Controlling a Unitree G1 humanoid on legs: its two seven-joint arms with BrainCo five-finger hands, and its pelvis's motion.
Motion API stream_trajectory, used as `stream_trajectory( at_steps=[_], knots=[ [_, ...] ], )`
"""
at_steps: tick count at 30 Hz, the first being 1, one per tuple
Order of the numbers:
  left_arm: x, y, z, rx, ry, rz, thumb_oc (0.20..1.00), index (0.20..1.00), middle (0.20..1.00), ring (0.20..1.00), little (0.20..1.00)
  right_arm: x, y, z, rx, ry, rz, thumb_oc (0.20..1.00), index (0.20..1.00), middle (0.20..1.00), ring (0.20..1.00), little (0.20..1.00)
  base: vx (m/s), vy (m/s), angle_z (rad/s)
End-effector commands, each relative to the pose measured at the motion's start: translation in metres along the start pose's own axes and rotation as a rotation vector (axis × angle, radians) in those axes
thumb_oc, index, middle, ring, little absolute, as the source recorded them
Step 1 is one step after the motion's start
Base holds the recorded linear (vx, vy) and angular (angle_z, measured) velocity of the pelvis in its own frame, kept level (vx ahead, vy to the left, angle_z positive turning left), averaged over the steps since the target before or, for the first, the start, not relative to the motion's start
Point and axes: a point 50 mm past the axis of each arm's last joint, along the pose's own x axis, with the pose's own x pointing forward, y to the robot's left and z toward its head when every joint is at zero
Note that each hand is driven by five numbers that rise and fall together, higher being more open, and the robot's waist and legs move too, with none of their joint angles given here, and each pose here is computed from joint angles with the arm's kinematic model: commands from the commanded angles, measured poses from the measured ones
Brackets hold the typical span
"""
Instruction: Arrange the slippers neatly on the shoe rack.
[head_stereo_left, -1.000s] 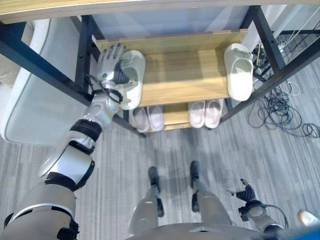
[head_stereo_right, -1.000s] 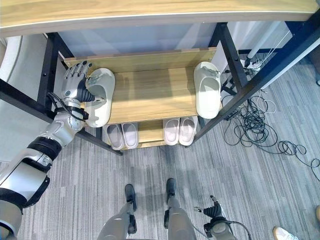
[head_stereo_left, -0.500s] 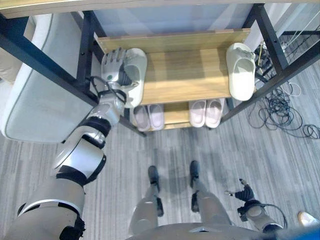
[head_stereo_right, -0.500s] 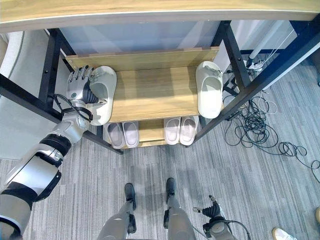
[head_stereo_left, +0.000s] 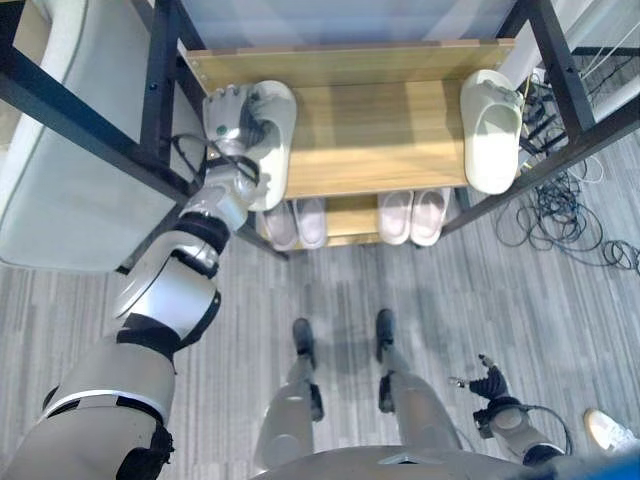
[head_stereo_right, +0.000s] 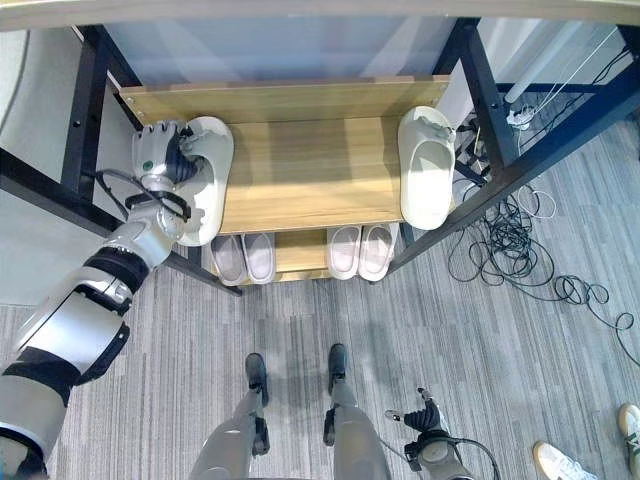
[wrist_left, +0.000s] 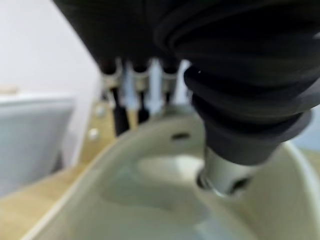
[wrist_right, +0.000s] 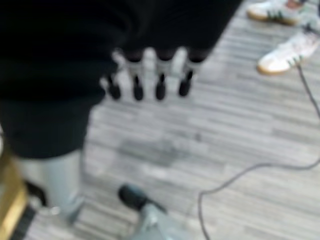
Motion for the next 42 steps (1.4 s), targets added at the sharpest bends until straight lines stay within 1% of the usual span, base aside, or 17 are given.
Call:
stream_trajectory(
  at_steps=[1,4,8,12,16,18,20,25,33,39,42],
  knots=[
    [0.014,0.012,0.016,-0.121,0.042,0.049,0.2,0.2,0.2,0.2,0.2,0.007,-0.008,0.019,-0.017,-0.058,-0.022,1.0,1.0,1.0,1.0,1.0,0.0,0.0,0.0],
    [0.007,-0.002,0.057,-0.235,-0.018,0.013,0.2,0.2,0.2,0.2,0.2,0.007,-0.006,0.023,-0.023,-0.071,-0.007,1.0,1.0,1.0,1.0,1.0,0.01,-0.044,0.0],
    [0.009,0.0,0.089,-0.261,-0.086,0.004,0.2,0.2,0.2,0.2,0.2,0.01,-0.01,0.028,-0.037,-0.08,-0.018,1.0,1.0,1.0,1.0,1.0,0.0,-0.048,-0.01],
    [0.01,0.002,0.098,-0.261,-0.112,0.007,0.2,0.2,0.2,0.2,0.2,0.012,-0.014,0.03,-0.04,-0.082,-0.029,1.0,1.0,1.0,1.0,1.0,0.0,-0.031,-0.03],
    [0.012,0.002,0.104,-0.217,-0.11,0.002,0.2,0.2,0.2,0.2,0.2,0.013,-0.02,0.03,-0.052,-0.077,-0.05,1.0,1.0,1.0,1.0,1.0,0.0,-0.032,-0.03],
    [0.017,0.008,0.104,-0.205,-0.114,0.015,0.2,0.2,0.2,0.2,0.2,0.015,-0.023,0.032,-0.054,-0.082,-0.06,1.0,1.0,1.0,1.0,1.0,0.01,-0.029,-0.03],
    [0.022,0.013,0.102,-0.246,-0.086,0.014,0.2,0.2,0.2,0.2,0.2,0.016,-0.027,0.033,-0.063,-0.077,-0.073,1.0,1.0,1.0,1.0,1.0,0.01,-0.039,-0.04],
    [0.026,0.019,0.107,-0.28,-0.075,0.026,0.2,0.2,0.2,0.2,0.2,0.017,-0.025,0.036,-0.067,-0.084,-0.073,1.0,1.0,1.0,1.0,1.0,0.01,-0.024,-0.09],
    [0.023,0.02,0.133,-0.329,-0.118,0.018,0.2,0.2,0.2,0.2,0.2,0.018,-0.032,0.038,-0.076,-0.091,-0.093,1.0,1.0,1.0,1.0,1.0,0.0,0.0,0.0],
    [0.036,0.047,0.154,-0.377,-0.147,0.072,0.2,0.2,0.2,0.2,0.2,0.022,-0.04,0.048,-0.096,-0.11,-0.118,1.0,1.0,1.0,1.0,1.0,0.0,-0.015,-0.12],
    [0.037,0.051,0.161,-0.381,-0.163,0.076,0.2,0.2,0.2,0.2,0.2,0.022,-0.038,0.049,-0.1,-0.116,-0.112,1.0,1.0,1.0,1.0,1.0,0.0,-0.008,-0.06]
  ],
)
